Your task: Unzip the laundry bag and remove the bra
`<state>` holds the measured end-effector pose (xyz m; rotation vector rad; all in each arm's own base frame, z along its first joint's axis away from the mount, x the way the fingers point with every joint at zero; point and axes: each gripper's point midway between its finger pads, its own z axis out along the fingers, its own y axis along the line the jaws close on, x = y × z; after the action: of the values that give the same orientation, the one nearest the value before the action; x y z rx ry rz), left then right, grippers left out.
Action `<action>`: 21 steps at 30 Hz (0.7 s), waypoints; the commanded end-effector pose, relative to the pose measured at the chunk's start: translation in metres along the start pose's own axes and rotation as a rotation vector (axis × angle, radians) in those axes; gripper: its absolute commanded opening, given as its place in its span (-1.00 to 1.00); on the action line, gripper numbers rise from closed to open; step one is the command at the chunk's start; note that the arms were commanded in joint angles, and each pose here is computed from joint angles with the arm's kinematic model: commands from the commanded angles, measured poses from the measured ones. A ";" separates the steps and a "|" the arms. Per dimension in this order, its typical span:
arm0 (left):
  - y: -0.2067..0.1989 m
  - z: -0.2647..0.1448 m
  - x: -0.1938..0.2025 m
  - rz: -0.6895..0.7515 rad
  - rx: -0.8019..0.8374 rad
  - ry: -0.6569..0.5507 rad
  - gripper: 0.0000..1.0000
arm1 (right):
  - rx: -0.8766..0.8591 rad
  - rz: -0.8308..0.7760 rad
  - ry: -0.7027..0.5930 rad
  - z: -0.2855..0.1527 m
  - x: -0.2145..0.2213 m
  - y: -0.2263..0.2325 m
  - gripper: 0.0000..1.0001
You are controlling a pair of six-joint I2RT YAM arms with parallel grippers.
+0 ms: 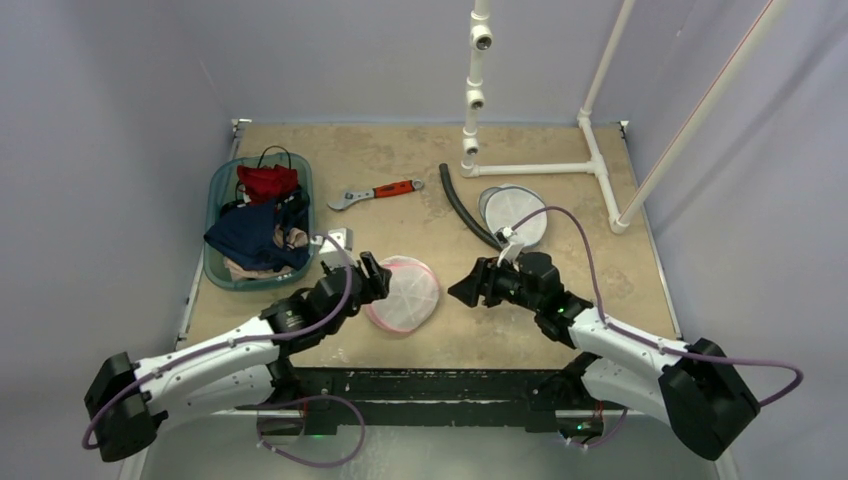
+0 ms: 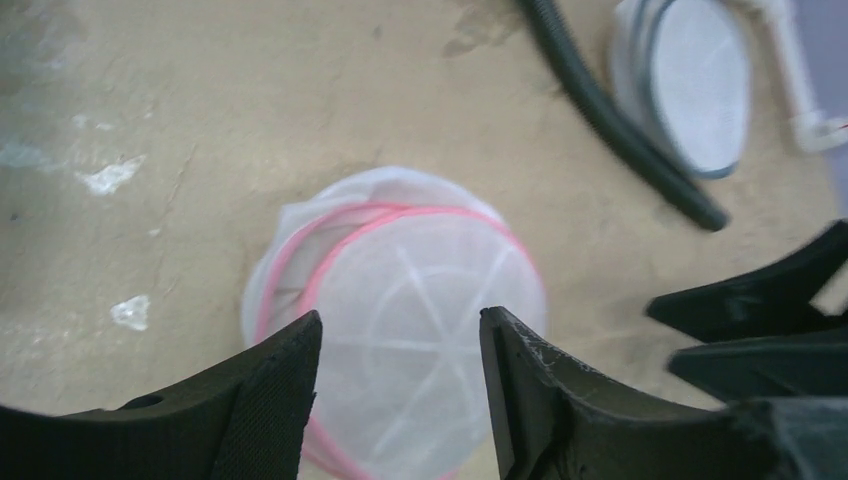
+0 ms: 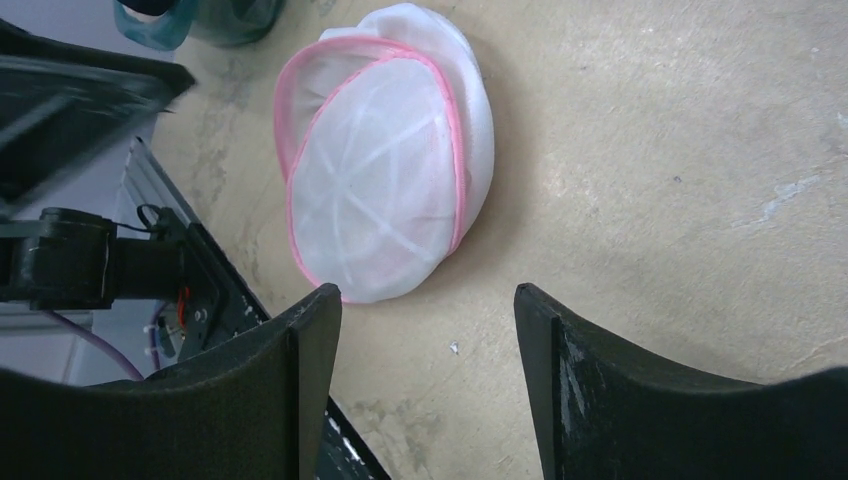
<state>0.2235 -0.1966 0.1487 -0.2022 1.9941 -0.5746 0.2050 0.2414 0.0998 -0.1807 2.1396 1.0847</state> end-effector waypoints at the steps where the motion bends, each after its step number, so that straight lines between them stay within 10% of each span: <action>1: 0.052 0.010 0.043 0.082 -0.187 0.092 0.20 | -0.076 -0.023 -0.056 0.001 -0.019 0.019 0.34; 21: 0.011 0.068 0.082 -0.071 -0.020 0.141 0.20 | 0.021 -0.032 -0.174 -0.047 -0.034 0.017 0.41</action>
<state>0.2220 -0.2103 0.0299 -0.2292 2.2066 -0.5299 0.1927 0.2227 0.1428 -0.1579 2.0000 1.0864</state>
